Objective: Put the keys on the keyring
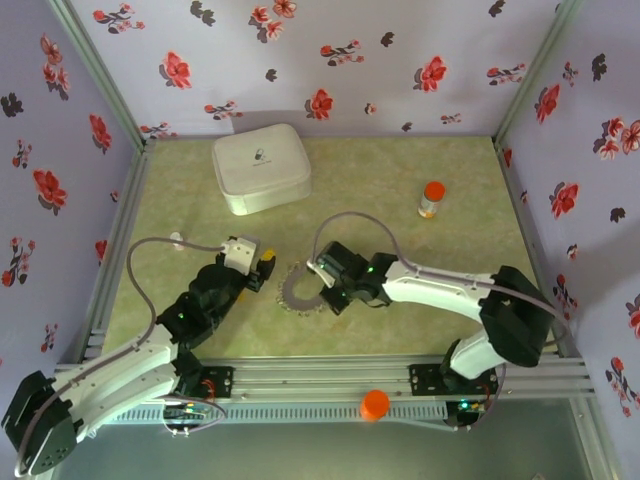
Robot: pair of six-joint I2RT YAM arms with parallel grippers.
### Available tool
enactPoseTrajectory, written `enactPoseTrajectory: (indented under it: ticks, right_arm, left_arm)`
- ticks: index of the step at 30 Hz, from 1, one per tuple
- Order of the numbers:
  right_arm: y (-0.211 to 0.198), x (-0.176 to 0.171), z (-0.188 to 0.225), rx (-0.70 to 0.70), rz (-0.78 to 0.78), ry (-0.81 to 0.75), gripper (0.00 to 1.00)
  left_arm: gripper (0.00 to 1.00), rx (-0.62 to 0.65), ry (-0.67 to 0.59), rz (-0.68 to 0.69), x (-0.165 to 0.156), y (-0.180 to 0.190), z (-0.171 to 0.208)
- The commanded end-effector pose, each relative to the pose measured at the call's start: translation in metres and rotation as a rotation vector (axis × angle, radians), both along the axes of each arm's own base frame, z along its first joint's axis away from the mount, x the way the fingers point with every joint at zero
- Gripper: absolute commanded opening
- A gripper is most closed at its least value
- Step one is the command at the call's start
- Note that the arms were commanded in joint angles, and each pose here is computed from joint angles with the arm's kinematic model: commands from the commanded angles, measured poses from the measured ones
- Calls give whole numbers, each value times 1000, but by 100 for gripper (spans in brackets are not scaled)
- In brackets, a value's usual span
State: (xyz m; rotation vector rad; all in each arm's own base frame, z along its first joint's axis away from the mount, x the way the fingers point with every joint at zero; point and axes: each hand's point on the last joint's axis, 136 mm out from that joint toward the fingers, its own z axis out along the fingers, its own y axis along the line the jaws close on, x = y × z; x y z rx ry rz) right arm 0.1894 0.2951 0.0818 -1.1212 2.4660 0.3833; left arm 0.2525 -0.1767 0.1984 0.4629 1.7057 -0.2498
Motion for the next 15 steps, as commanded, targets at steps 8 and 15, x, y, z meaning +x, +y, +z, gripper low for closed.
enactPoseTrajectory:
  ticks: [8, 15]
  right_arm:
    - [33, 39, 99, 351, 153, -254, 0]
    - [38, 20, 142, 539, 329, -363, 0]
  left_arm:
    - [58, 128, -48, -234, -18, -28, 39]
    - [47, 148, -66, -421, -39, -50, 47]
